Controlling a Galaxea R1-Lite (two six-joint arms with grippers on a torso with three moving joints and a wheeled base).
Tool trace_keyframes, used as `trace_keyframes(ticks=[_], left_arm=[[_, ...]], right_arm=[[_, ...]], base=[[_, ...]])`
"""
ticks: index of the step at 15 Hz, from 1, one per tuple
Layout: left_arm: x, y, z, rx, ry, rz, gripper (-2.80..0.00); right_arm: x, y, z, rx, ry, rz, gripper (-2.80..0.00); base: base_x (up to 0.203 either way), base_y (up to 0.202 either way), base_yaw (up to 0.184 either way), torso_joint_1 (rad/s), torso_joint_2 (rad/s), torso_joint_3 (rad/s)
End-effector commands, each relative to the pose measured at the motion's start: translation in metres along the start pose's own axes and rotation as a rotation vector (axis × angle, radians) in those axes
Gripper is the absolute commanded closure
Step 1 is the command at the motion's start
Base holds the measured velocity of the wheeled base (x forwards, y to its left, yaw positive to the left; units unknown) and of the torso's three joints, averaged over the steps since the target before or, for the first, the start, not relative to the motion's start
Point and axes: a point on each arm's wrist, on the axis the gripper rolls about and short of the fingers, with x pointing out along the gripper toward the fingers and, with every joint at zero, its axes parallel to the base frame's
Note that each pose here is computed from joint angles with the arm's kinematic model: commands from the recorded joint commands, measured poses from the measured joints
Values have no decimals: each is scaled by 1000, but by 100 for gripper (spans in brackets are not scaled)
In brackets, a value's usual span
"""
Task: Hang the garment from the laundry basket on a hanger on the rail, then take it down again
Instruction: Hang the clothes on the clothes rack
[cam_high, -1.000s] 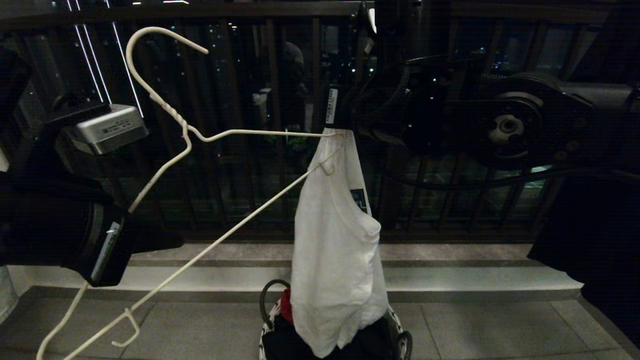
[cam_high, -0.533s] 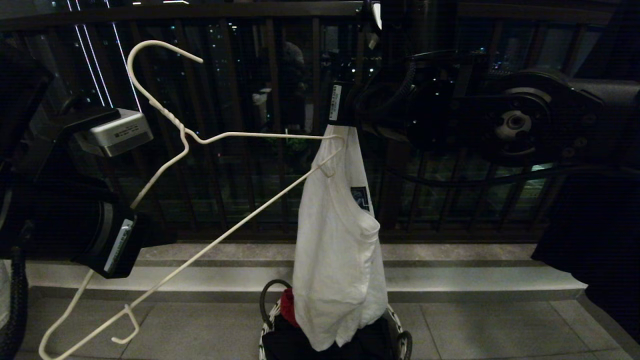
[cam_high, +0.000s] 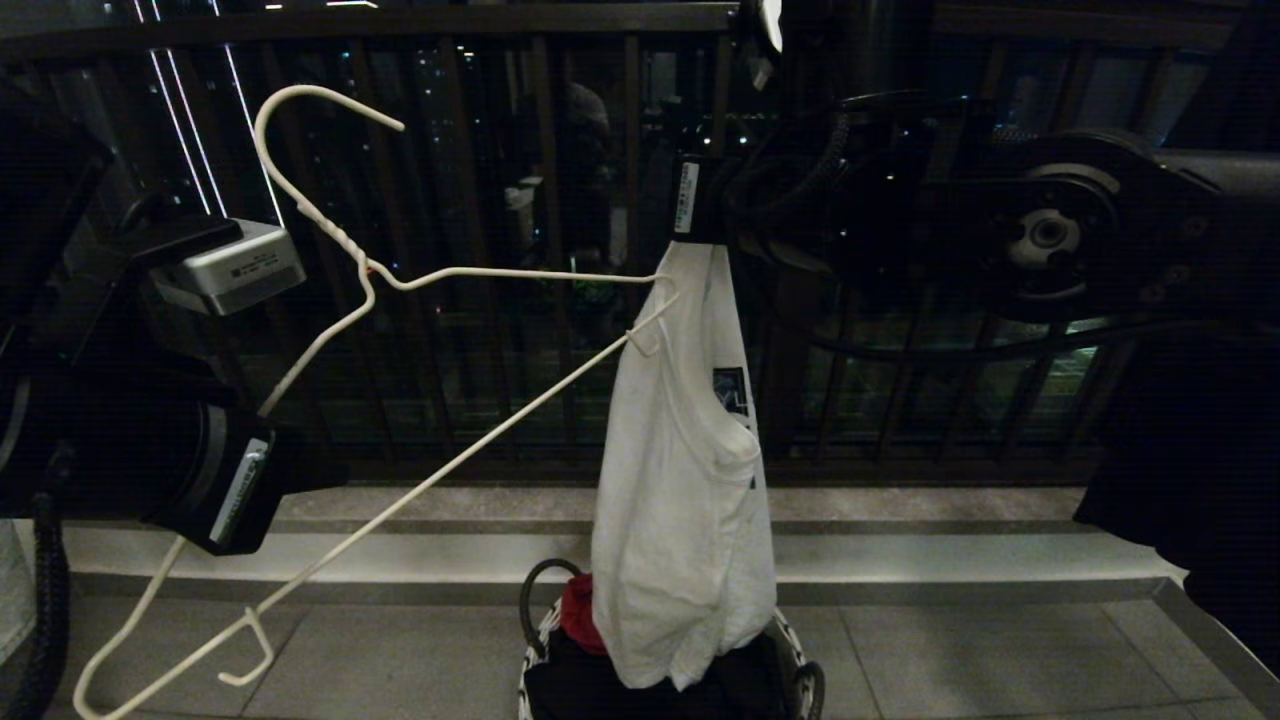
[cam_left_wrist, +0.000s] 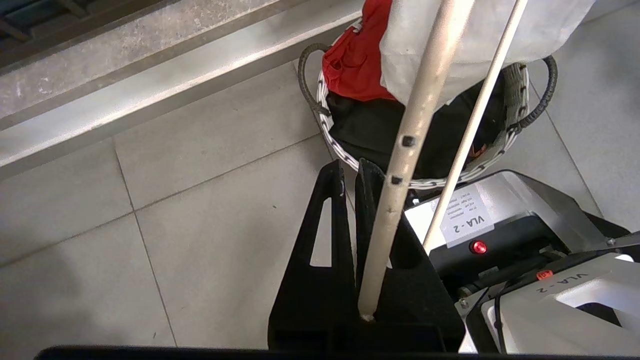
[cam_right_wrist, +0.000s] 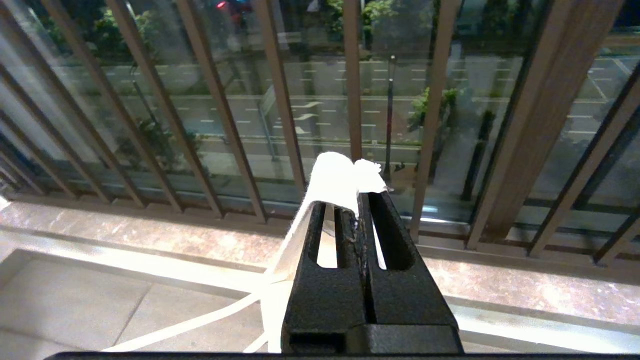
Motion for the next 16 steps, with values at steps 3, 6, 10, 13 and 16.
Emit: trace_keyframes(ticks=[3,6,10,13,16], left_arm=[[1,1,-1,0,10,19,0],[-5,1,-2,0,-7,25,0],[-4,2,-2,-4,-5,42,0],[-3,3,-2,-6,0,45,0],[-8,1,-2,4,-15,26,0]], right_arm=[[-2,-8,8,-2,-18,-17,0],[1,-14,8,-9,-13,-36,0],[1,-15,8,-22,-15,-39,0],[4,-17,7,-27,-14,-45,0],[6,-16,4,-35,-9,-45,0]], base=[[0,0,0,0,0,0],[0,0,0,0,0,0],[0,0,0,0,0,0],[0,0,0,0,0,0],[0,0,0,0,0,0]])
